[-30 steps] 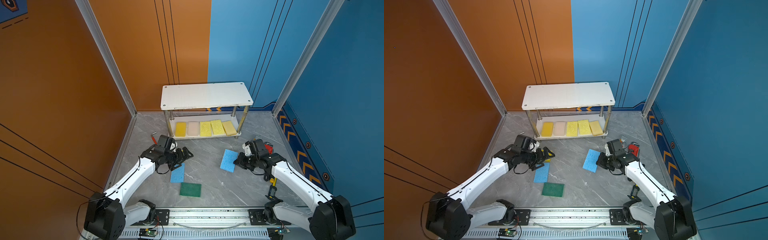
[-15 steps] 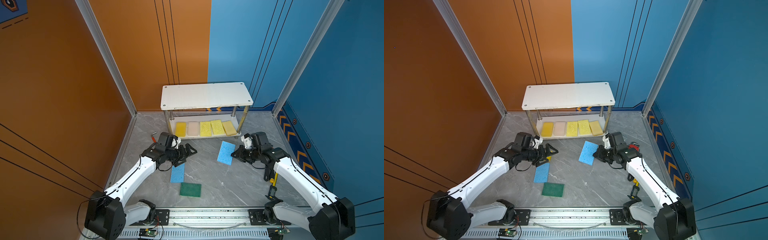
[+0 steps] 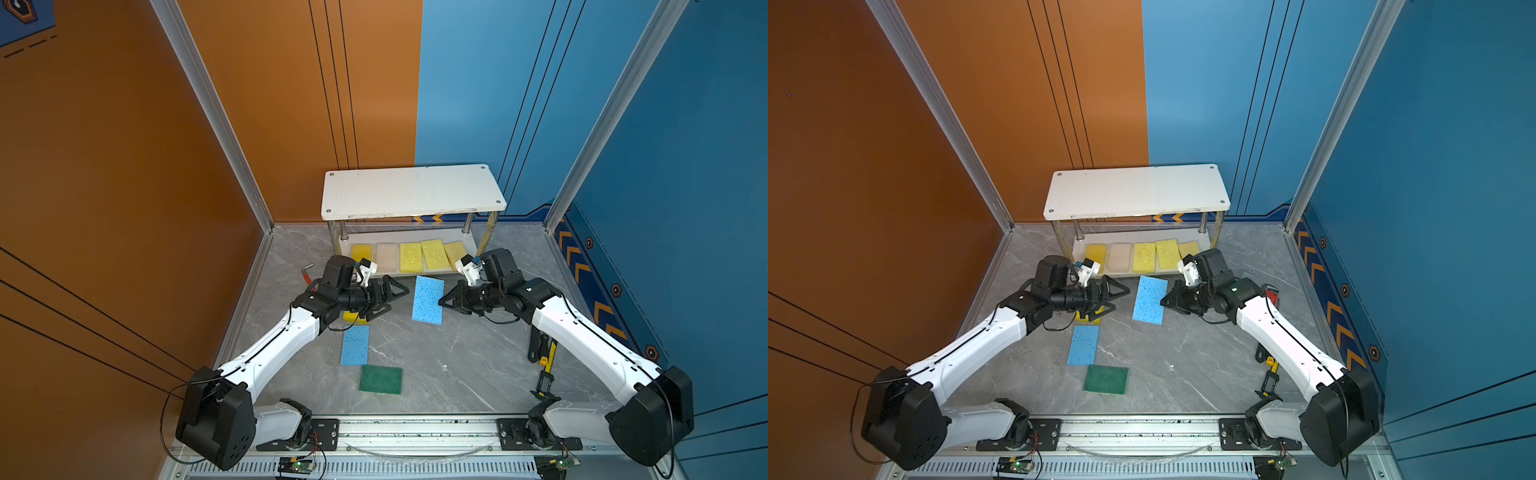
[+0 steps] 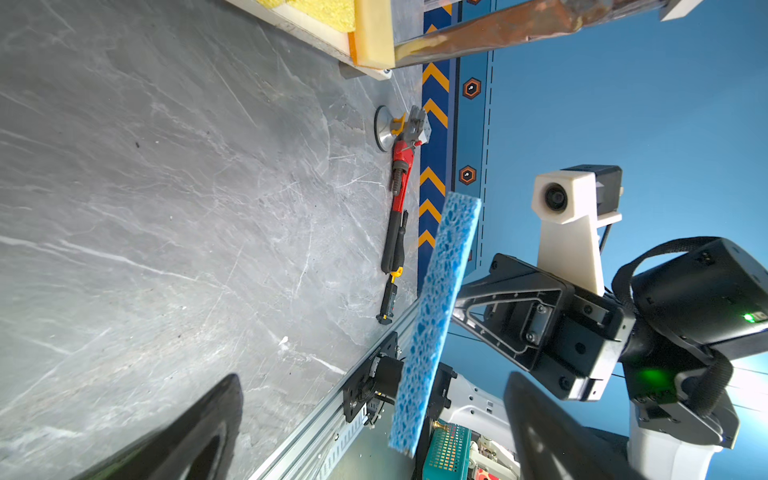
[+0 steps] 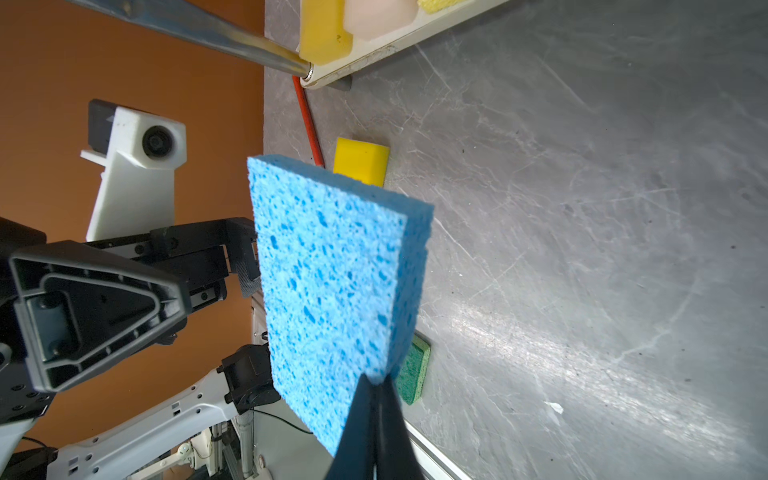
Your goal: Place and organize the cleaning sponges onto the shelf
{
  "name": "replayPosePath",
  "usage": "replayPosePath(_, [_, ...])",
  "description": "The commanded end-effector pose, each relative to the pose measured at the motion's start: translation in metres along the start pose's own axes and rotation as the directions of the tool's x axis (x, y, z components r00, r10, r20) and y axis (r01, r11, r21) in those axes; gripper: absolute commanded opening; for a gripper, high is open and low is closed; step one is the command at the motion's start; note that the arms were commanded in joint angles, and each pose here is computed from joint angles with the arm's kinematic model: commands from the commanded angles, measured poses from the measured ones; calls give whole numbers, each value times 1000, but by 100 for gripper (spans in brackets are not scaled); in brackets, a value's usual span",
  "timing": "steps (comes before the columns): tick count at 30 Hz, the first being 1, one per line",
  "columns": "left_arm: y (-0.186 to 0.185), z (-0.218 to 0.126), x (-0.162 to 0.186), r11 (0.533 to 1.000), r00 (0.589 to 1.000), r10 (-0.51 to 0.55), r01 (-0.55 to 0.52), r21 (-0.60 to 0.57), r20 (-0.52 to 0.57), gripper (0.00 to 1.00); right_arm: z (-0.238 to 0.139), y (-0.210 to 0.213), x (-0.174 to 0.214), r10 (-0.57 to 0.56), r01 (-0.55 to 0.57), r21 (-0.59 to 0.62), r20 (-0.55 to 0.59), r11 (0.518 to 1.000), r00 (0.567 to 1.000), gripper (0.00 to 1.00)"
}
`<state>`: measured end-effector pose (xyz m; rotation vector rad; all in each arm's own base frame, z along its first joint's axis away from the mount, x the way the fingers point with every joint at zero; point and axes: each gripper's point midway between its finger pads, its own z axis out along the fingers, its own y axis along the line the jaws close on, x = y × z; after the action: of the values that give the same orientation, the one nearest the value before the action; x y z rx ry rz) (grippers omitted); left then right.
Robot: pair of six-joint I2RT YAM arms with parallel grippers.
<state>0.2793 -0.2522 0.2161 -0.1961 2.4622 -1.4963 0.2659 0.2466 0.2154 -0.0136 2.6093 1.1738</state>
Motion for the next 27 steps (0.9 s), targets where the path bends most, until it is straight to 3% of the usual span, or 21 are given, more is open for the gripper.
replayPosePath(1, [-15,0,1,999,1000,26,-26,44,-7,96,2,15,3,-42,41,-25,-30,999,999,0])
replayPosePath(12, [-26,3,5,996,999,42,-42,85,2,85,23,41,17,-99,92,-67,-113,994,989,0])
replayPosePath(16, [-26,2,6,995,999,44,-44,88,4,68,28,44,18,-104,96,-70,-122,993,987,0])
replayPosePath(21, [-25,0,6,995,999,42,-43,85,17,35,30,47,17,-108,98,-78,-129,992,986,0])
replayPosePath(27, [-20,1,6,996,999,32,-33,79,14,23,32,48,17,-108,97,-85,-133,992,985,0])
